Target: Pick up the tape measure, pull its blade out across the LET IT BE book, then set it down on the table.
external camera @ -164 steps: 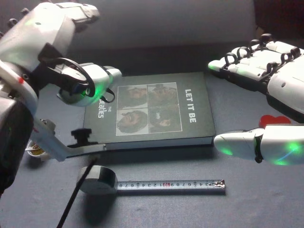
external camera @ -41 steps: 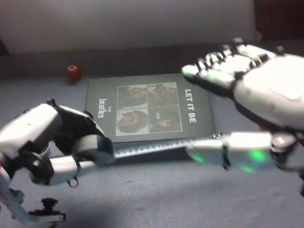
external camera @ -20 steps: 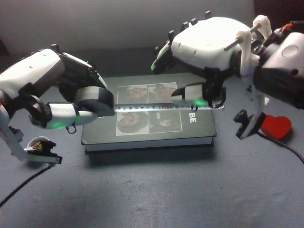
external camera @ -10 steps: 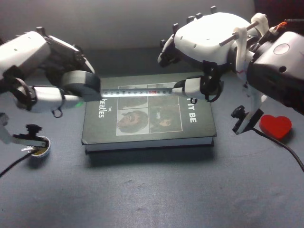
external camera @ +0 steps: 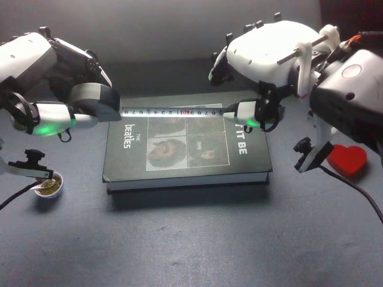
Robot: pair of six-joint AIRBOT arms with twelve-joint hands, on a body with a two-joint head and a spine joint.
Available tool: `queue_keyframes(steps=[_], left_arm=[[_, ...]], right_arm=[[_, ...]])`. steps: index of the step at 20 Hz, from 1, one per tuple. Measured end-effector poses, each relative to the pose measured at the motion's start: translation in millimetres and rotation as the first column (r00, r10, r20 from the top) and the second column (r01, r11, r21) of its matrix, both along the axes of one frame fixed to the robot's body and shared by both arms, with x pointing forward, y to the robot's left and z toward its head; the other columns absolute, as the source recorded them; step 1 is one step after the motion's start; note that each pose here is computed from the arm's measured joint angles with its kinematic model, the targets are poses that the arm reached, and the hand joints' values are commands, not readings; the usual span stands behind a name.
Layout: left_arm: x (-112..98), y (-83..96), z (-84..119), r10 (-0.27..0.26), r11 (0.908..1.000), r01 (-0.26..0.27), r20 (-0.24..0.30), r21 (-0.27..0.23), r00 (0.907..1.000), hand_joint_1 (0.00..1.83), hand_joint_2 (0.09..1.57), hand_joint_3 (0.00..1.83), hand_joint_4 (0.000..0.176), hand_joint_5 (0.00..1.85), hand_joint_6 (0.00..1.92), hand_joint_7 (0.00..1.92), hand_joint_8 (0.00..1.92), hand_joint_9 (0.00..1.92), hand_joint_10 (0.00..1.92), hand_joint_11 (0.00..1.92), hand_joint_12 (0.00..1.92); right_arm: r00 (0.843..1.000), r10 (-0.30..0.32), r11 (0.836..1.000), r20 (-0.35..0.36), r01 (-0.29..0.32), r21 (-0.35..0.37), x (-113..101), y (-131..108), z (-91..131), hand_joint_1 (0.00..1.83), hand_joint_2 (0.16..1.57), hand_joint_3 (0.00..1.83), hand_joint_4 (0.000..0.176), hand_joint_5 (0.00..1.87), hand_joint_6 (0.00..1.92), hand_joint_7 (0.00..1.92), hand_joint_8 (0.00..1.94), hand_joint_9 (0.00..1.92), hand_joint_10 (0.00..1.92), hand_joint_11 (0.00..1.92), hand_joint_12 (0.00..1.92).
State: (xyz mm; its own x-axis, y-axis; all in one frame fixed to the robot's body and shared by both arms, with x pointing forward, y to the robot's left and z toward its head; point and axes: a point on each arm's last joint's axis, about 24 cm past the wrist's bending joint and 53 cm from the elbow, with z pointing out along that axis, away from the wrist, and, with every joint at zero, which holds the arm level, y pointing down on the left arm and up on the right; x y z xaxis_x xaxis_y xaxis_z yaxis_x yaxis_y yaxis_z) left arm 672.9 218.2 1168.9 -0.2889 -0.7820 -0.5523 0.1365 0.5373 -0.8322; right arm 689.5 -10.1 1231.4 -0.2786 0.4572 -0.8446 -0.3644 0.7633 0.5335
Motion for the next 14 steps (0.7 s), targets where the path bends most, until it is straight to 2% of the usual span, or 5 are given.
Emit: queue_keyframes(steps=[3,6,10,14], left_arm=[[0.0,0.1,-0.2,0.001,1.0,-0.001,-0.001,0.0,1.0,1.39,1.07,0.0,0.0,1.04,0.76,1.16,0.73,0.95,1.11,0.83,0.89],[2.0,5.2,0.4,0.024,0.9994,-0.024,-0.01,-0.023,0.9997,1.39,1.06,0.0,0.0,1.06,0.74,1.16,0.72,0.95,1.1,0.85,0.91],[2.2,5.6,1.5,0.03,0.9989,-0.031,-0.012,-0.035,0.9995,1.39,1.06,0.0,0.0,1.06,0.73,1.16,0.72,0.95,1.1,0.85,0.92],[2.9,7.5,2.6,0.049,0.9956,-0.051,-0.025,-0.079,0.9985,1.39,1.06,0.0,0.0,1.08,0.71,1.15,0.73,0.95,1.11,0.84,0.91]], right_arm=[[1.0,-0.008,1.0,0.019,0.007,0.02,-0.1,5.0,2.8,1.01,1.12,0.0,0.0,0.76,0.02,0.82,0.01,0.78,0.04,0.35,1.2],[1.0,-0.012,1.0,0.022,0.012,0.028,0.4,7.5,3.7,1.01,1.12,0.0,0.0,0.77,0.03,0.83,0.02,0.78,0.04,0.36,1.21],[0.999,-0.032,0.999,0.042,0.031,0.031,4.1,8.5,0.0,1.0,1.12,0.0,0.0,0.77,0.02,0.83,0.02,0.78,0.04,0.36,1.2],[0.998,-0.033,0.999,0.048,0.031,0.037,5.1,11.3,1.0,1.0,1.12,0.0,0.0,0.77,0.02,0.83,0.01,0.77,0.04,0.36,1.2]])
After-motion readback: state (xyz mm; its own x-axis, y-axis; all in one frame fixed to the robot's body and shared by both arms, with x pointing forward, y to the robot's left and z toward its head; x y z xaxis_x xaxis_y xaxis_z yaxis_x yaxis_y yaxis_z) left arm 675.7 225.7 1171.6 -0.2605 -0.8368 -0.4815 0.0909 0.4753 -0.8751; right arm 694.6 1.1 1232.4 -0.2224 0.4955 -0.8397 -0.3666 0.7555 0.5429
